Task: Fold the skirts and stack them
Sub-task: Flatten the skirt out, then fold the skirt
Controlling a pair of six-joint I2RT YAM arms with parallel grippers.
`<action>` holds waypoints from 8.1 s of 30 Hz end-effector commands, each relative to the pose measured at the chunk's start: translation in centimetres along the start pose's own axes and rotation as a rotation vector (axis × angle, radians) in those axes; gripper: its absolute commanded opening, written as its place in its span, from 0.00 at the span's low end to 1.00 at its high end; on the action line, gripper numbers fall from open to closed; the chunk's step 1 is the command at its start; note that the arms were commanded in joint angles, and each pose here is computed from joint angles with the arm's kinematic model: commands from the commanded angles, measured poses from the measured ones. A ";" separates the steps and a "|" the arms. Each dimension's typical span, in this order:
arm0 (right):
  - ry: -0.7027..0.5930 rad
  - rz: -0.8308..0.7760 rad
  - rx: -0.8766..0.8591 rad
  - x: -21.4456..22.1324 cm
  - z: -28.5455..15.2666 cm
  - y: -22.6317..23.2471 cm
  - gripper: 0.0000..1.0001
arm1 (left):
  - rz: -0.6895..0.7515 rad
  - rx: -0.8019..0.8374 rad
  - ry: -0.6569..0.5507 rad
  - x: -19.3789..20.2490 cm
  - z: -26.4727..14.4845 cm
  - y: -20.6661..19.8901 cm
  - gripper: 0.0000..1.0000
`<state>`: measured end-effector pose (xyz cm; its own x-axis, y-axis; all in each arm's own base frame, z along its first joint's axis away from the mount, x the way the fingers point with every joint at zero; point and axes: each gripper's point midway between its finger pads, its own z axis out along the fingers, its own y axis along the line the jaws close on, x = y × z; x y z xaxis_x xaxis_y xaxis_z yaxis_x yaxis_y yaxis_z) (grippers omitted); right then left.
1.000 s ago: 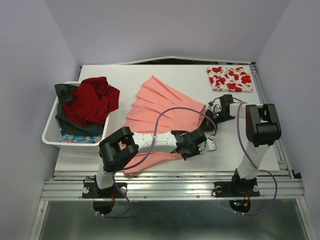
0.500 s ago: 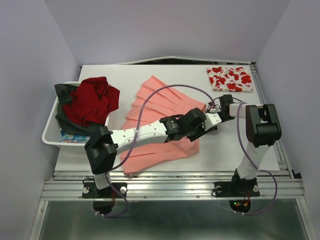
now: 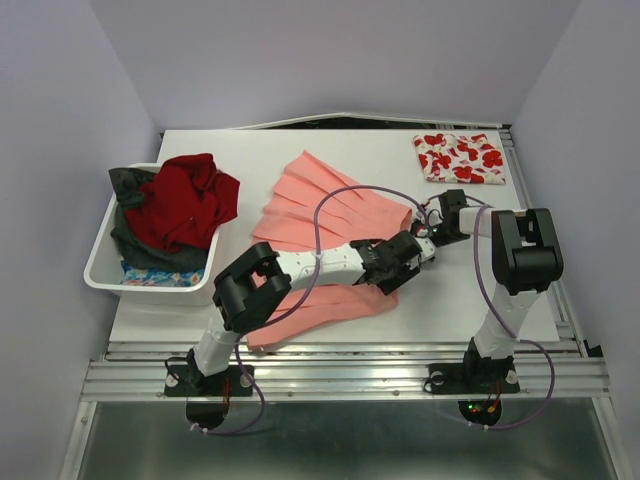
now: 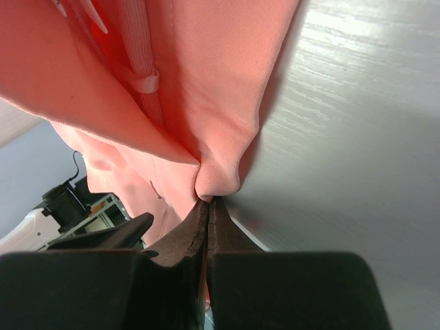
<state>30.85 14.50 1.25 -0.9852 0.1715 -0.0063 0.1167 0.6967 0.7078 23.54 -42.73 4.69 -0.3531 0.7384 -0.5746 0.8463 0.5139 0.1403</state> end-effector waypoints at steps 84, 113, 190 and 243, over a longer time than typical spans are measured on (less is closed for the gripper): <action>-0.017 -0.133 0.363 -2.7 -4.8 -4.3 0.34 | -0.047 0.232 -0.293 -6.6 -11.9 2.1 0.65; -0.103 -0.432 0.348 -16.8 -2.4 0.3 0.28 | 0.492 0.406 0.227 17.5 -7.5 0.5 0.51; 0.281 -1.418 0.359 -5.2 10.5 4.6 0.43 | -0.040 0.125 -0.003 7.3 -1.7 34.4 0.87; 0.139 -1.104 0.099 -14.0 1.6 9.8 0.69 | 0.037 0.146 0.093 10.9 -3.1 33.7 0.73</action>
<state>48.33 19.60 6.95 -0.5740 -0.6222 -0.5324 -0.8096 0.5285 0.2552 46.19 -15.86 3.31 -0.3751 0.8052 -0.4592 0.9048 0.4259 0.0077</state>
